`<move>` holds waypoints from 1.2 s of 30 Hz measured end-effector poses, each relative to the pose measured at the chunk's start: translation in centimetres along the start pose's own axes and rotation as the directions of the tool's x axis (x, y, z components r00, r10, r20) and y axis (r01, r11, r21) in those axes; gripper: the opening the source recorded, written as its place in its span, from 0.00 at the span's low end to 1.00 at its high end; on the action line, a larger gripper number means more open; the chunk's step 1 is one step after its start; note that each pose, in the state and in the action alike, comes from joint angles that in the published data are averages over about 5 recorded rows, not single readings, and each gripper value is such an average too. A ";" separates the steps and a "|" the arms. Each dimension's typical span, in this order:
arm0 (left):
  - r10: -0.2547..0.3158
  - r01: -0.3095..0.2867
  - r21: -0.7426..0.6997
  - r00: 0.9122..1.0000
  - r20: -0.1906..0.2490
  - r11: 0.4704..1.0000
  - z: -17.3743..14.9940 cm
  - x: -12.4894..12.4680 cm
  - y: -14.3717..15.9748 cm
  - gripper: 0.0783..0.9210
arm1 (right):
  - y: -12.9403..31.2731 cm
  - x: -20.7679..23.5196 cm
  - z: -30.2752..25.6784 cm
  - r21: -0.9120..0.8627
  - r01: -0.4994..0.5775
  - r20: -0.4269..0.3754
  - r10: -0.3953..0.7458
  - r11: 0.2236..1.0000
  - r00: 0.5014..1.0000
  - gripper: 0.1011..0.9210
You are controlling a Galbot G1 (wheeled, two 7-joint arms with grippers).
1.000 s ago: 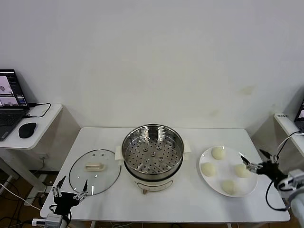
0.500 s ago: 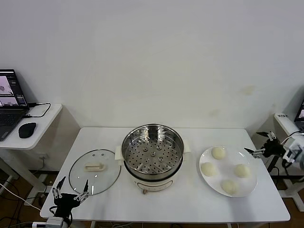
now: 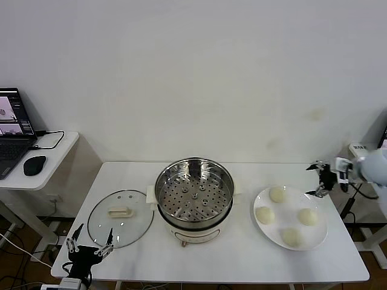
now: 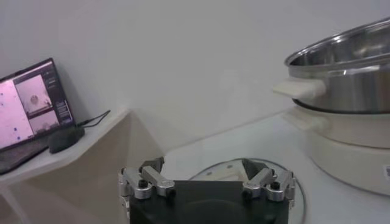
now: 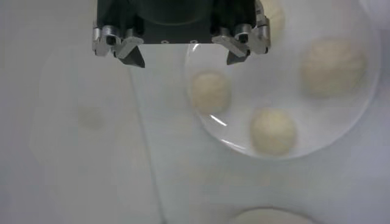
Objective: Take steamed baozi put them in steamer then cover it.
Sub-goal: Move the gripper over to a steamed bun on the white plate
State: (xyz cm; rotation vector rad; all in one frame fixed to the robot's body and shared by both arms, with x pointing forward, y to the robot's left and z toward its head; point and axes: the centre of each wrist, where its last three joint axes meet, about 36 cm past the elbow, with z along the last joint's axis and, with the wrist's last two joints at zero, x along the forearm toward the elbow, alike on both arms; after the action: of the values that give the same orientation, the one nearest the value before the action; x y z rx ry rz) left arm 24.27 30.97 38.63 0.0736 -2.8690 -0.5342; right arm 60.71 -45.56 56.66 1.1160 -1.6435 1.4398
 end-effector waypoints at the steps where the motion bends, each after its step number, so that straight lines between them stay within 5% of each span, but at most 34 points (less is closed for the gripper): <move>1: 0.000 0.000 0.000 1.000 -0.001 1.000 0.0 0.1 0.0 0.88 | -0.3 -0.5 -0.2 0.013 0.010 -0.006 -0.010 1.000 1.000 0.88; 36: 0.002 -0.002 -0.005 1.000 -0.027 1.000 0.8 0.4 -0.7 0.88 | -1.4 -12.5 -3.1 0.091 0.112 -0.088 -0.104 0.990 0.991 0.88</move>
State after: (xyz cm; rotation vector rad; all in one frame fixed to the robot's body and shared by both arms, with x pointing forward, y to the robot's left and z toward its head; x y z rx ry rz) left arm 23.67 30.52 37.75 0.0765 -2.8411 -0.5361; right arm 66.94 -40.39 46.47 1.1643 -1.4482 1.4875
